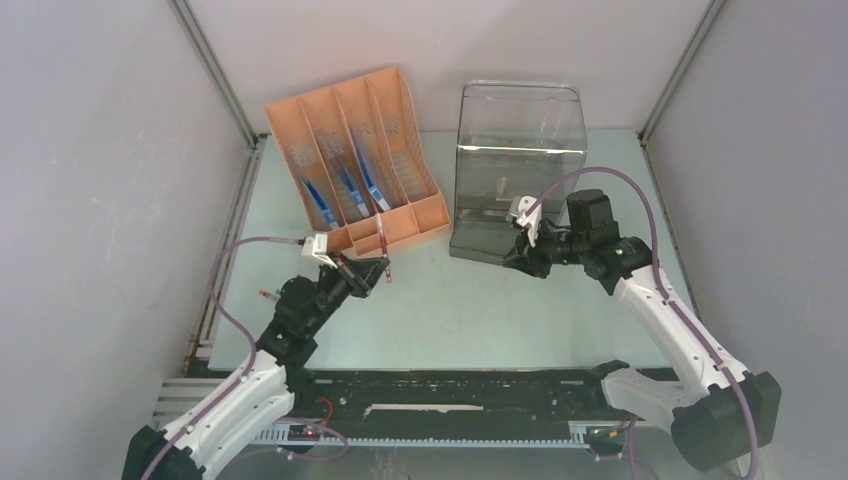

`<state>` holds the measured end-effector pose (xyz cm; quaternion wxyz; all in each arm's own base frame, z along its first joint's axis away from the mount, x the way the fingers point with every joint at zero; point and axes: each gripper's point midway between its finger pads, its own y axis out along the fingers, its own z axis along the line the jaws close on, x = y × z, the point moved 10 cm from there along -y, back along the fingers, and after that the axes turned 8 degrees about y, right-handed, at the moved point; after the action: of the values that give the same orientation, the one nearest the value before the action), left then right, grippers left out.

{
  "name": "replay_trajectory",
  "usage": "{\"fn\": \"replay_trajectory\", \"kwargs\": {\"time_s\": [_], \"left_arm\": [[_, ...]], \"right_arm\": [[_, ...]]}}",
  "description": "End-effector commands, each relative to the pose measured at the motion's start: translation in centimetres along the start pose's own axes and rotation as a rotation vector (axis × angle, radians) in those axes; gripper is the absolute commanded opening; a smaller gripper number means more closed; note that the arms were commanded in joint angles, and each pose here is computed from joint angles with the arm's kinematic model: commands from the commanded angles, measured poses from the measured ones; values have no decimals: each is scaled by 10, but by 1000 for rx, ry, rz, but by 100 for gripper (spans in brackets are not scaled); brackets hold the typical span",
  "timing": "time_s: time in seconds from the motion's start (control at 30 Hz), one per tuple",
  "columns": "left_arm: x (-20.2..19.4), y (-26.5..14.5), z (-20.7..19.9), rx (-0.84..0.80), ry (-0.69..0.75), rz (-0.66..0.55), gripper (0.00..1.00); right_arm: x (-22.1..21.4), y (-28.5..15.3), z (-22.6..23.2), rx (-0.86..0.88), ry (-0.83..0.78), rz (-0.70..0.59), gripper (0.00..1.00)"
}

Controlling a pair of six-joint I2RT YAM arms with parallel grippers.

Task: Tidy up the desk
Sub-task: Place the stationery in the folder.

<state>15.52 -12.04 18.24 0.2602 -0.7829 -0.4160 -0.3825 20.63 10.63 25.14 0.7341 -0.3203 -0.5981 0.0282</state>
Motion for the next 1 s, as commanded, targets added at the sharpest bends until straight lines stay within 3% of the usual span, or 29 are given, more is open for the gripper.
{"fn": "replay_trajectory", "kwargs": {"time_s": [0.0, 0.37, 0.6, 0.8, 0.97], "left_arm": [[27, 6, -37, -339, 136, -185, 0], [18, 39, -90, -464, 280, -269, 0], [4, 60, -110, -515, 242, -278, 0], [-5, 71, -131, -536, 175, -321, 0], [-20, 73, -143, -554, 147, -300, 0]], "right_arm": [[20, 3, 18, 232, 67, -114, 21], [37, 4, 23, 386, 192, -186, 36], [42, 0, 22, 455, 262, -227, 63], [45, -1, 21, 449, 306, -255, 67], [46, 4, 12, 315, 427, -280, 67]]}}
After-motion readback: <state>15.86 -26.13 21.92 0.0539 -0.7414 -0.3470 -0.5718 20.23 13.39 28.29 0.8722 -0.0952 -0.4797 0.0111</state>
